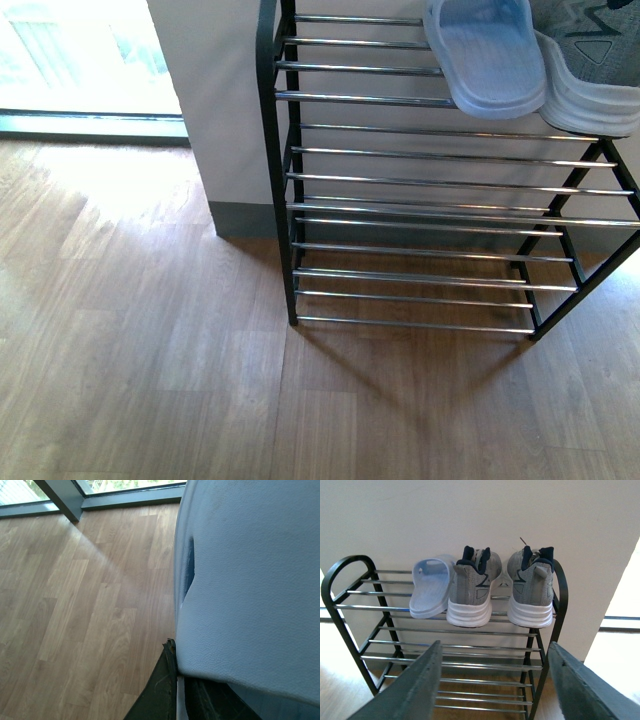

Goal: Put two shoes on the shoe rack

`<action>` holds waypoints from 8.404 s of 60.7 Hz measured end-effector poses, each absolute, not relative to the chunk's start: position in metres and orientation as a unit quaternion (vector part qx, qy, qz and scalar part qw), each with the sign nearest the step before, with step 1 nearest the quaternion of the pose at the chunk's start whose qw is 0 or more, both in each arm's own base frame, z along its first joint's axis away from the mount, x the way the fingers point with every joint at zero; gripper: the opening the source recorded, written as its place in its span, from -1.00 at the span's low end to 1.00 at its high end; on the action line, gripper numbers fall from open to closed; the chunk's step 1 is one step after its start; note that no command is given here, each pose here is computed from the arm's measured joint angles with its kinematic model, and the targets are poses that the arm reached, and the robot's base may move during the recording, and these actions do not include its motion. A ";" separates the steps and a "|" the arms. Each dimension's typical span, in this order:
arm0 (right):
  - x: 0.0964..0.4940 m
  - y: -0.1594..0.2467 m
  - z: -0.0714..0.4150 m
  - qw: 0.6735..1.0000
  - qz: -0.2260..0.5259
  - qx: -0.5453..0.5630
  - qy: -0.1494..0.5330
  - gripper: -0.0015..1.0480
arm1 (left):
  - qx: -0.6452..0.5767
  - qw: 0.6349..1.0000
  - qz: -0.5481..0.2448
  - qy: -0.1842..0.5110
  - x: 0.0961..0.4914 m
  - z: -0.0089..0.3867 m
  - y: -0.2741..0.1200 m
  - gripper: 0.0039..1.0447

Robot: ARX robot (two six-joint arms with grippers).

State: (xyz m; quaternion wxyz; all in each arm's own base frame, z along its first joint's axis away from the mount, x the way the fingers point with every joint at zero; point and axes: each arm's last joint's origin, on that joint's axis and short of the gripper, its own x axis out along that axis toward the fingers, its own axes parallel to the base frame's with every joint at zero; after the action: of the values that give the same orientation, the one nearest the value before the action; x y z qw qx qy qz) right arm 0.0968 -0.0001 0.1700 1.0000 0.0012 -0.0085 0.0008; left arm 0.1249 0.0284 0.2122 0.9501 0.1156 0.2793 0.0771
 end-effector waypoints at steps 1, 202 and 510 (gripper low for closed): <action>0.097 0.000 0.170 1.000 0.001 0.001 -0.008 0.26 | 0.116 0.950 0.077 0.279 0.125 0.212 0.028 -0.97; 0.097 0.000 0.170 1.000 -0.001 0.001 -0.008 0.82 | -0.055 0.978 0.145 0.142 0.209 0.281 -0.022 0.83; 0.097 0.000 0.170 1.000 -0.002 0.001 -0.008 0.82 | -0.003 1.000 0.000 0.000 0.098 0.167 0.000 0.83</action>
State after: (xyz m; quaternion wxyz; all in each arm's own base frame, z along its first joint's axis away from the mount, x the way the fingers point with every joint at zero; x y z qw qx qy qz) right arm 0.0968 -0.0002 0.1698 1.0000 0.0012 -0.0079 -0.0021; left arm 0.0978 0.0001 0.1674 1.0000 -0.0031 0.0005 0.0002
